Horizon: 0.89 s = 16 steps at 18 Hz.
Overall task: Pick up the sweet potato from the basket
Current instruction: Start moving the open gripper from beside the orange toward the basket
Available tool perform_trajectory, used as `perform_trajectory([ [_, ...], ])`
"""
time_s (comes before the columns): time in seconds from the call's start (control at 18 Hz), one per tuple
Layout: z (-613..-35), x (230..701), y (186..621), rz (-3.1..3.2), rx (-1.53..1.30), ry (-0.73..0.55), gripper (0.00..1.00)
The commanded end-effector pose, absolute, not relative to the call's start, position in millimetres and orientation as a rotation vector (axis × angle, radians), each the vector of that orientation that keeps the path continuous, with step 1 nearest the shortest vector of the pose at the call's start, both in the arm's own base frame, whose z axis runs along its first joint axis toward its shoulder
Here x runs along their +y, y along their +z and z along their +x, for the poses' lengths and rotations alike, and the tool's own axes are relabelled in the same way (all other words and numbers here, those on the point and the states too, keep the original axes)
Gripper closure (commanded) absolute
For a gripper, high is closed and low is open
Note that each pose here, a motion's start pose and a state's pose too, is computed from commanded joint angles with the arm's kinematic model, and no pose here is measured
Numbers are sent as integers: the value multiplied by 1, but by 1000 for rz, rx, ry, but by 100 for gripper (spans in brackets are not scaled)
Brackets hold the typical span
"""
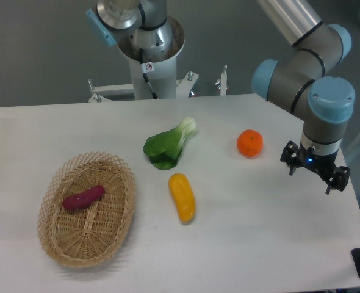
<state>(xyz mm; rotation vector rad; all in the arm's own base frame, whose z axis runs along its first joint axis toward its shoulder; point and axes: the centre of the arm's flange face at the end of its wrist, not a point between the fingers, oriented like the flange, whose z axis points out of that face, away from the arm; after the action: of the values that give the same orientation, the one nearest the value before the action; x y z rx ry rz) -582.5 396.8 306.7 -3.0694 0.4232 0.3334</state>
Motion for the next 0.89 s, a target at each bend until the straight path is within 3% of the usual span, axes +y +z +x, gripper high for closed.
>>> perform_trajectory([
  [0.89, -567, 412, 301, -3068, 334, 310, 0],
])
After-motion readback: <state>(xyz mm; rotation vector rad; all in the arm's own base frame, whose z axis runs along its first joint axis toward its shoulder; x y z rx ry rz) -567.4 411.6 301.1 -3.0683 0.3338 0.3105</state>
